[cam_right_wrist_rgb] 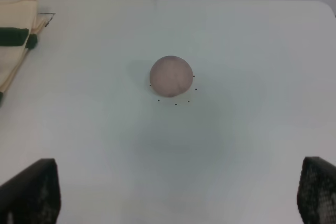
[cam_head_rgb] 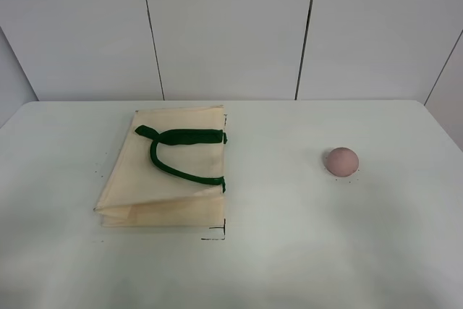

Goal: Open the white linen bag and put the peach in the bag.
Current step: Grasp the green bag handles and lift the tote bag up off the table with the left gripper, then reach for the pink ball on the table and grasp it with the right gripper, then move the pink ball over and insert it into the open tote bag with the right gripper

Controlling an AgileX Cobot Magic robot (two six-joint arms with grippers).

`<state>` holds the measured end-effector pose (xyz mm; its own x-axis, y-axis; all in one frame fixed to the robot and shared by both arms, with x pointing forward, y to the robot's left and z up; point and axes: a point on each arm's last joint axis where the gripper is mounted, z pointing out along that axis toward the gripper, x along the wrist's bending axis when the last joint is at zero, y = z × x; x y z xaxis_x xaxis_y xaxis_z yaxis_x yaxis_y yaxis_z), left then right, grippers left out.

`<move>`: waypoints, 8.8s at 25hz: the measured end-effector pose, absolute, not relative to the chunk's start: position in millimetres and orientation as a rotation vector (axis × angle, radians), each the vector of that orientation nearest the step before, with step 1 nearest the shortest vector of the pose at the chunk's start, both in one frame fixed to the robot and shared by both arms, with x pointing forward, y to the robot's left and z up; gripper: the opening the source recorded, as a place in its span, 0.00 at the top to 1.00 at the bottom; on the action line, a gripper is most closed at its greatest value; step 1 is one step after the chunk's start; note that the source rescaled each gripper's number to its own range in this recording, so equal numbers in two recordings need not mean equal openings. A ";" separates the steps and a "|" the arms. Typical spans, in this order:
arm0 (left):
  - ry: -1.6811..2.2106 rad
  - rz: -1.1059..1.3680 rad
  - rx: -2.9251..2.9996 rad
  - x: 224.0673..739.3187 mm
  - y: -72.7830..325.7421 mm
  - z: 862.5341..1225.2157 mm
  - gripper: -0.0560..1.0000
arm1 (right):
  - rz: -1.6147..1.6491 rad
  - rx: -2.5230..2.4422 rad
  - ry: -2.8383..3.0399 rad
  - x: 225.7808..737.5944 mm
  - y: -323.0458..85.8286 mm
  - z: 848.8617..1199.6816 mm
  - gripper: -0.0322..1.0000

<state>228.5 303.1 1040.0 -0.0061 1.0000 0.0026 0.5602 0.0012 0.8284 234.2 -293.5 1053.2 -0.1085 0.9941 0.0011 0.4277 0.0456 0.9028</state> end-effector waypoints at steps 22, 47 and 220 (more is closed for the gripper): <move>1.879 0.595 1.882 375.2 301.2 1099.5 0.07 | 1.027 1.459 1.625 234.2 -293.5 1053.2 0.00; 2.110 0.154 2.117 661.5 201.7 982.2 0.07 | 1.027 1.459 1.625 234.2 -293.5 1053.2 0.00; 1.671 0.443 1.919 615.2 182.3 1203.8 0.95 | 1.213 0.950 2.634 640.7 23.2 961.8 0.08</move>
